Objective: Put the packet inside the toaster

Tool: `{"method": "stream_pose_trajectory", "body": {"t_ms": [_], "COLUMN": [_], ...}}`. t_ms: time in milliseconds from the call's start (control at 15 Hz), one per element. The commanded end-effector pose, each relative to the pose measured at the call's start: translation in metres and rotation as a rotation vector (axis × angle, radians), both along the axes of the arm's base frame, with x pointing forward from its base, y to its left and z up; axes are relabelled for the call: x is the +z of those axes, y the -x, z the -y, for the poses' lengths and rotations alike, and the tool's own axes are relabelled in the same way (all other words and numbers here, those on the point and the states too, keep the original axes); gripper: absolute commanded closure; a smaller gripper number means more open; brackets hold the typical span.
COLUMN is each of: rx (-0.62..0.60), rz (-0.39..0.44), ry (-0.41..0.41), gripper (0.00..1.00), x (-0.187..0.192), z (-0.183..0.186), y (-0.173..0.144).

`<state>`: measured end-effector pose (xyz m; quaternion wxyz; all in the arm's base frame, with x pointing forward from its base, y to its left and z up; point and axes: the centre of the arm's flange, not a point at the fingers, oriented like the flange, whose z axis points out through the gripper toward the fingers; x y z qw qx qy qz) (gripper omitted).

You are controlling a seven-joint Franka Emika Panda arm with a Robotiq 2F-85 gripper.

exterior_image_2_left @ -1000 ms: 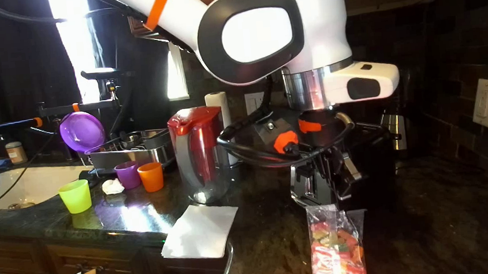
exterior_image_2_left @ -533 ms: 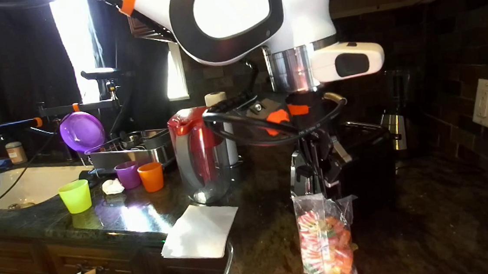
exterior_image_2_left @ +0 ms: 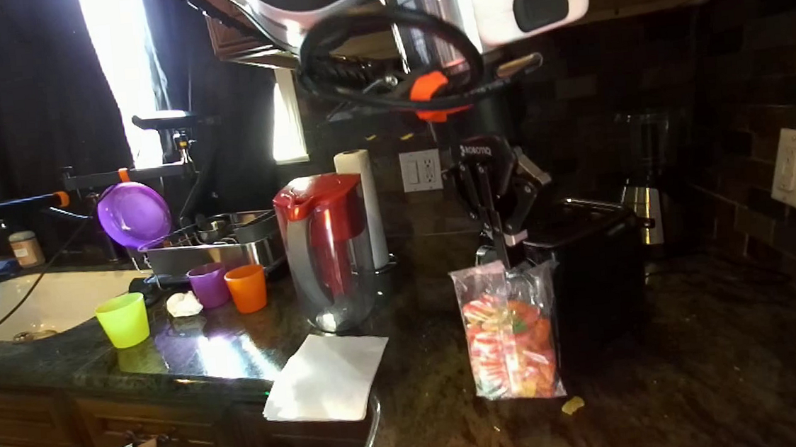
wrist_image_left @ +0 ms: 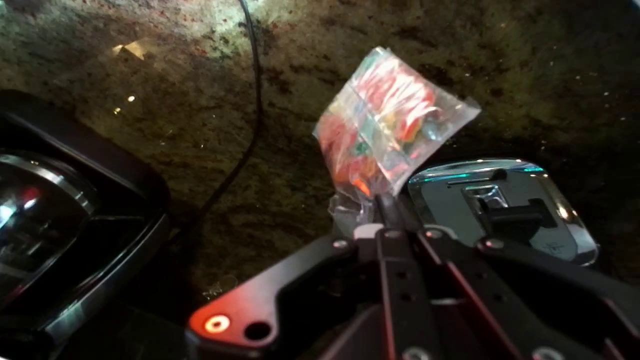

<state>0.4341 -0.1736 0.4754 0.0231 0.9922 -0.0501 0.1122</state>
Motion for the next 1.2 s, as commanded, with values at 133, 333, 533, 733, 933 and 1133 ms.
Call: {"method": "stream_pose_trajectory", "body": {"t_ms": [133,333,533,733,933,1133], "rx": [0.142,0.19,0.239,0.269,0.275,0.267], "rz": [0.02,0.046,0.069,0.1,0.11,0.13], "ry": [0.044,0.065,0.076,0.071,0.053,0.067], "gripper": [1.0,1.0,1.0,1.0,1.0,0.99], "x": [0.057,0.08,0.103,0.122,0.133,0.125], "z": [-0.033,-0.049,-0.064,-0.076,-0.087,-0.089], "y": [0.004,-0.008,-0.026,-0.044,-0.064,-0.057]}}
